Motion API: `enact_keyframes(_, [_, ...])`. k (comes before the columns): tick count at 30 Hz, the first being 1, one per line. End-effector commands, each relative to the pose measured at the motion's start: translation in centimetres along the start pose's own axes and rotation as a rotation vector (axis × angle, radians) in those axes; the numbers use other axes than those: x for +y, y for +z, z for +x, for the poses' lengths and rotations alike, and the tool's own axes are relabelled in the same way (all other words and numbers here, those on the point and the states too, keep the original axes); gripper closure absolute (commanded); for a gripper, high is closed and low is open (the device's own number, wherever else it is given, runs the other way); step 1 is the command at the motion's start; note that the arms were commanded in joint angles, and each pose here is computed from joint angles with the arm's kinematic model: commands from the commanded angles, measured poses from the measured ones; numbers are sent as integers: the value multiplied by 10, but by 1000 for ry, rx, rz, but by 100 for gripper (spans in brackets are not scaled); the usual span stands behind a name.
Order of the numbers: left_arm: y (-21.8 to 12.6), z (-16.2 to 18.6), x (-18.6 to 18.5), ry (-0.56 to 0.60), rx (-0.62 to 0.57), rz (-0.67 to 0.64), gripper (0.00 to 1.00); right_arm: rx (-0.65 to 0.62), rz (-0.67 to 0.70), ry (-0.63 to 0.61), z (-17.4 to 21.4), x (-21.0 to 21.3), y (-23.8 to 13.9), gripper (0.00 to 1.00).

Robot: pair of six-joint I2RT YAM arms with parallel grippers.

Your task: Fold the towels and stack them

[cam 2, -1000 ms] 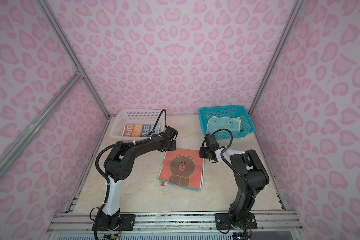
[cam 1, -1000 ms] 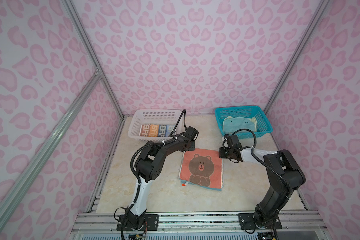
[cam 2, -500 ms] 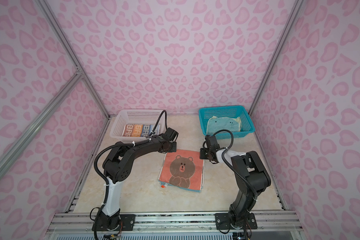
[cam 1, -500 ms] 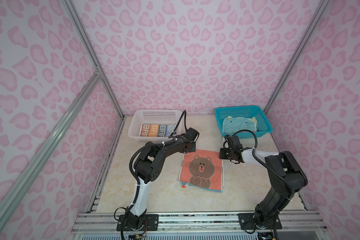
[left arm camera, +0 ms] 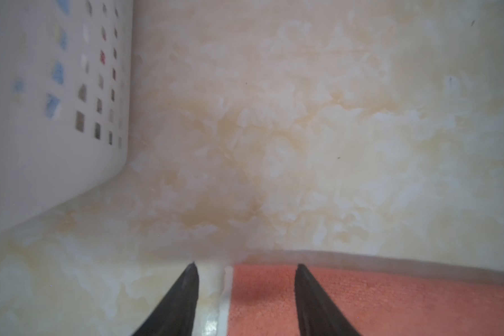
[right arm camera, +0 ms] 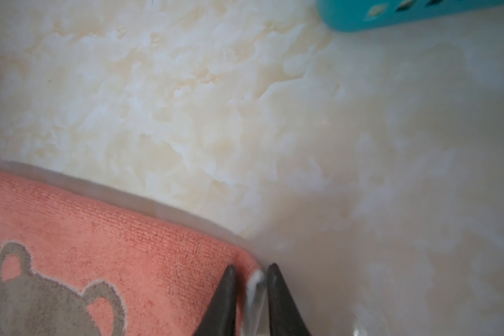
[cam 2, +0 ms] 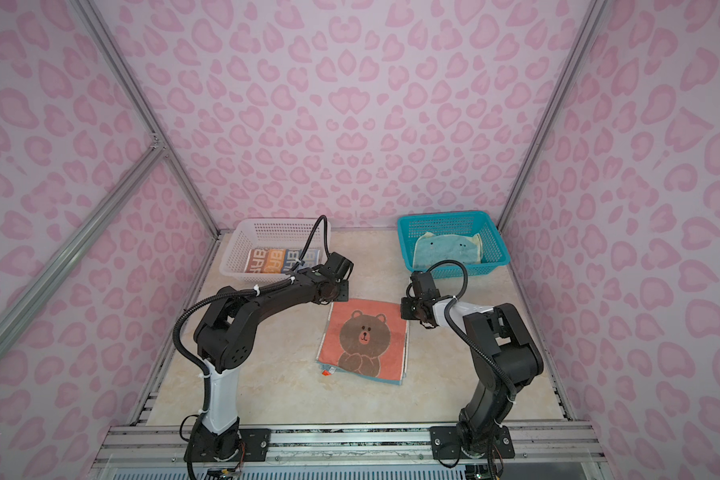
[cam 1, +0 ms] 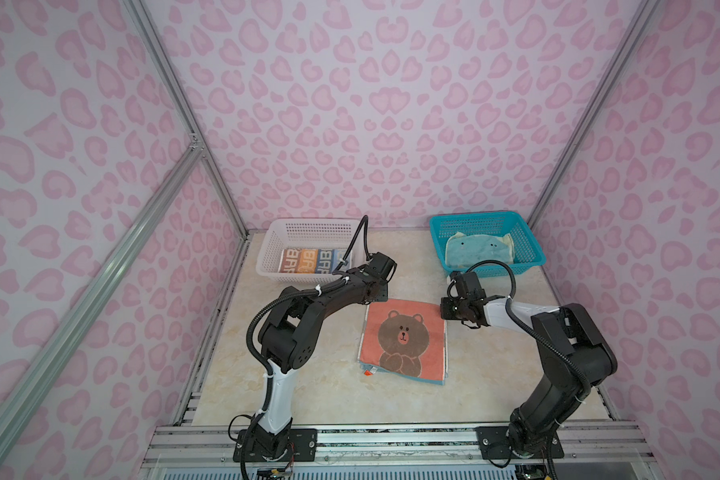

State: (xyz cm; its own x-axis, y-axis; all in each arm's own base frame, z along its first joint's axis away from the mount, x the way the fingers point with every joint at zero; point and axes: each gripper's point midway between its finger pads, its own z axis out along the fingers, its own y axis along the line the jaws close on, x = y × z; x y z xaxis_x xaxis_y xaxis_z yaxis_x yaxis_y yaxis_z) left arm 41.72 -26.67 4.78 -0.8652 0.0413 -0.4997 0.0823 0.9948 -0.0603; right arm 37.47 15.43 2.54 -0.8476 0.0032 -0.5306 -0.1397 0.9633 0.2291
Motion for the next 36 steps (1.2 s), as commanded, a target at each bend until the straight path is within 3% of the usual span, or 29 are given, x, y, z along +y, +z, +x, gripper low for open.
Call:
enact_keyframes(1, [5,9,3,-25,35,-16,49,25,7,-2,8,-2,0,79])
enact_keyframes(13, [23,25,4,-33,59,-14,57,31,9,-2,11,-3,1,77])
enact_keyframes(24, [29,34,3,-33,87,-3,88,27,-30,3,9,4,6,76])
enact_keyframes(27, [28,33,2,-33,84,3,97,25,-50,10,9,8,11,82])
enact_keyframes(30, [29,35,2,-32,86,5,98,10,-67,15,7,11,16,86])
enact_keyframes(33, [29,34,2,-33,84,7,98,-2,-87,14,5,15,18,98])
enact_keyframes(36, [25,31,3,-37,63,10,98,-34,-92,4,1,17,15,100])
